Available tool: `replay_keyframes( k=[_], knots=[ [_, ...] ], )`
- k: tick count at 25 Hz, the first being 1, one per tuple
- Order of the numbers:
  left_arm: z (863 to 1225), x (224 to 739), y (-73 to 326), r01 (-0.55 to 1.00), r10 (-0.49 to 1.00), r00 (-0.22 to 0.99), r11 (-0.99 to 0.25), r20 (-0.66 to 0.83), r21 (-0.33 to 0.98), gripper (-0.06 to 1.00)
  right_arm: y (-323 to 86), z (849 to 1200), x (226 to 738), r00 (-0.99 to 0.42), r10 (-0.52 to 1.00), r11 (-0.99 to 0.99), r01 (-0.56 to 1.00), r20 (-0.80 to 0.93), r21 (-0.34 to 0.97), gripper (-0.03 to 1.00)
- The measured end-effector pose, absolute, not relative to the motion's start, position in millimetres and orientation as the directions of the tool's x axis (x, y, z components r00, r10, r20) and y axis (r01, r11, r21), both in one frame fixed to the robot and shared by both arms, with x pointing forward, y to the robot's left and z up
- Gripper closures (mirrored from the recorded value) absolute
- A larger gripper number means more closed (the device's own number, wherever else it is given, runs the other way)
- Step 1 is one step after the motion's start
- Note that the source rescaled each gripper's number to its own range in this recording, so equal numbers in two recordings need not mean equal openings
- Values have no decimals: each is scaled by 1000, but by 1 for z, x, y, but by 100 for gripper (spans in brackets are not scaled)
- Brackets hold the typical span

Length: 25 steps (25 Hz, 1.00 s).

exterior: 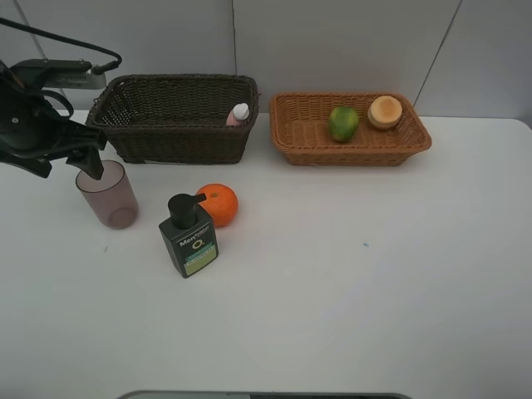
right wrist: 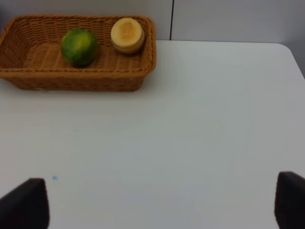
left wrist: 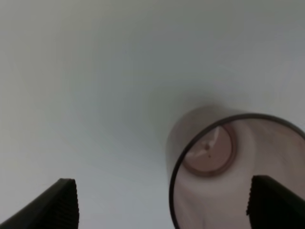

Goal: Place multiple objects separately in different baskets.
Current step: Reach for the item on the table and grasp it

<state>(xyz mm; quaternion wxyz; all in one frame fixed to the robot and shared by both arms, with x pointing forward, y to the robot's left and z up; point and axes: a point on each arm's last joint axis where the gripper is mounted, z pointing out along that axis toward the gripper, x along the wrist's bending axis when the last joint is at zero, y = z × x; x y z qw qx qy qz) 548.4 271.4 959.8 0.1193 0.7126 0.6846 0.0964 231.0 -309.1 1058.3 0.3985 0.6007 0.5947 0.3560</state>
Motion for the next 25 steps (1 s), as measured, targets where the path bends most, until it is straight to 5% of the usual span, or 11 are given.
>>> replay_keyframes(
  k=[21, 25],
  knots=[
    [906, 565, 269, 969, 999, 31, -21, -39, 246, 3, -309, 1058, 231, 39, 998, 25, 431, -46, 902, -3],
    [903, 566, 268, 970, 999, 29, -18, -41, 243, 23, -309, 1058, 231, 39, 998, 25, 431, -46, 902, -3]
  ],
)
